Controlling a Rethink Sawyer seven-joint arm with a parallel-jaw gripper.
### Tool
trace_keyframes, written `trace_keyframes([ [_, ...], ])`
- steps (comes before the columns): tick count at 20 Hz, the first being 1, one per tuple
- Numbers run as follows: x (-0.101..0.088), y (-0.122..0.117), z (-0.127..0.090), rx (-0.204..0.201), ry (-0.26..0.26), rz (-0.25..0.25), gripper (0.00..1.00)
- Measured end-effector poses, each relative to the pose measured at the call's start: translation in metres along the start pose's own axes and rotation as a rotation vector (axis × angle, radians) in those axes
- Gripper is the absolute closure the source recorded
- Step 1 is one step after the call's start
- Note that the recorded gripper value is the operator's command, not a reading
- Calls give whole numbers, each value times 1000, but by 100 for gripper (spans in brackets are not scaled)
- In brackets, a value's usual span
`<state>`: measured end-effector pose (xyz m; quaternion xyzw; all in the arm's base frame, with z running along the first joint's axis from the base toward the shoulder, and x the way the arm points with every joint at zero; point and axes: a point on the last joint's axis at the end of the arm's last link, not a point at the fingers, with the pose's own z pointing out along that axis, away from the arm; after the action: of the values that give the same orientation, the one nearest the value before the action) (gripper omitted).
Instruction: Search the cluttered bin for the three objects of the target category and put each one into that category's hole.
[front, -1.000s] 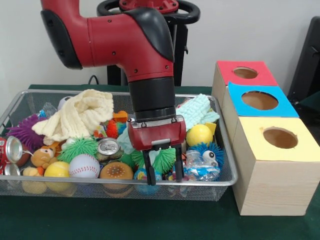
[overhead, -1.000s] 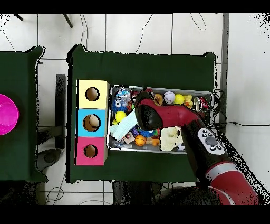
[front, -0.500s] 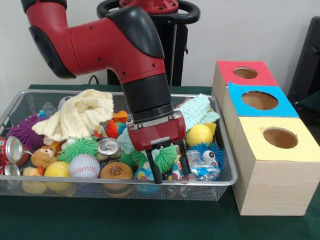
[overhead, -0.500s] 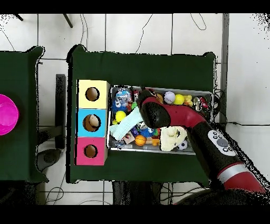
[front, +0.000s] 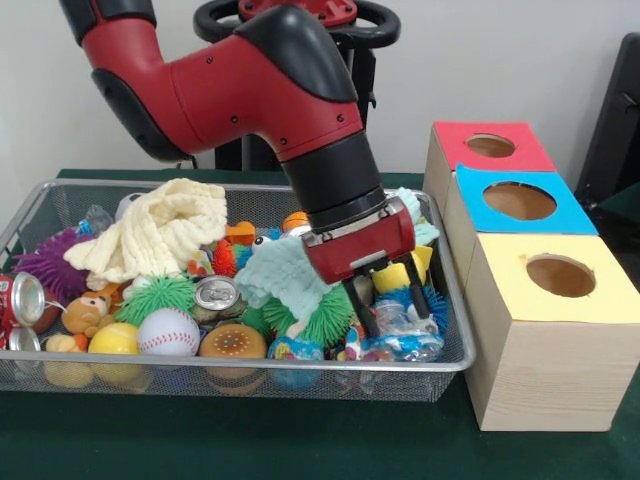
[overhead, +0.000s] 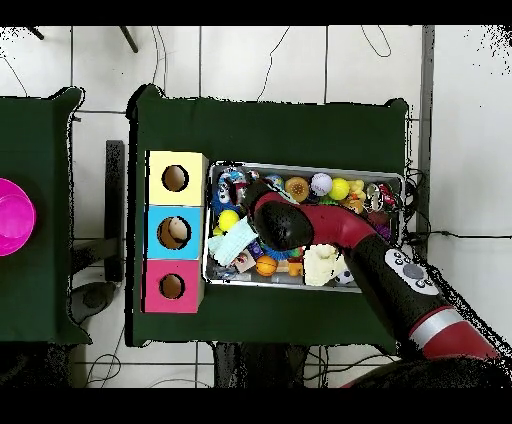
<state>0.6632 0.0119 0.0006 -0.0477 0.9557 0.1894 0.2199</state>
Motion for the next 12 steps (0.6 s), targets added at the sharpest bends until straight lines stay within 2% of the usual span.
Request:
trace_keyframes([
  [3, 5, 10, 2, -17, 18, -7, 0],
  [12, 4, 10, 8, 0, 23, -19, 0],
])
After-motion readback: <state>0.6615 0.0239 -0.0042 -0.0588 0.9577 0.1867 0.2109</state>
